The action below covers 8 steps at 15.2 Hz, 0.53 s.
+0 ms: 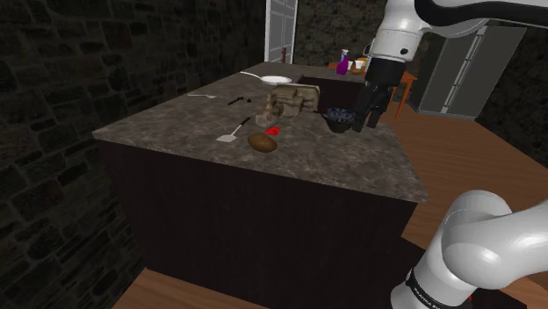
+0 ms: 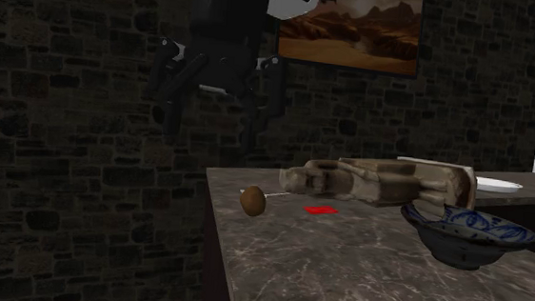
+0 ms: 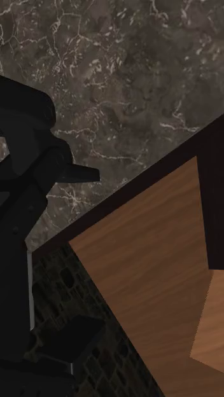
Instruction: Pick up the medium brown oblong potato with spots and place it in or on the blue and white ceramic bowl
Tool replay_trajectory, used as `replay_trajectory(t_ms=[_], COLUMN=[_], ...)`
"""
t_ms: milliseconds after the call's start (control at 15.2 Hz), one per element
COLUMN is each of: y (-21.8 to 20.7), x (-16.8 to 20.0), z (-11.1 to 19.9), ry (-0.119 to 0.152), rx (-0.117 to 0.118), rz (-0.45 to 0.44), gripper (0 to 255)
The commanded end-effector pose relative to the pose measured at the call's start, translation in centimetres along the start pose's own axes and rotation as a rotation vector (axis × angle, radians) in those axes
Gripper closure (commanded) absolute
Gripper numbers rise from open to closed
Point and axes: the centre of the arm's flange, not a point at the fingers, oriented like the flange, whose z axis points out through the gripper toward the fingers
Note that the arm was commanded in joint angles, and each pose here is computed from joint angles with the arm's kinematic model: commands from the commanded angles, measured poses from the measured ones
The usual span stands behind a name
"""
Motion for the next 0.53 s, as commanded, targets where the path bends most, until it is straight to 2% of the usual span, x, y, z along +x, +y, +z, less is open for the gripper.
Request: replay_trajectory(t_ms=[0,462], y=[0.0,-1.4], x=[0.0,8.2], z=[0.0,3.6], ry=[0.000,0.020], rx=[0.000,-0.069], rz=[0.000,-0.064], gripper=[0,0])
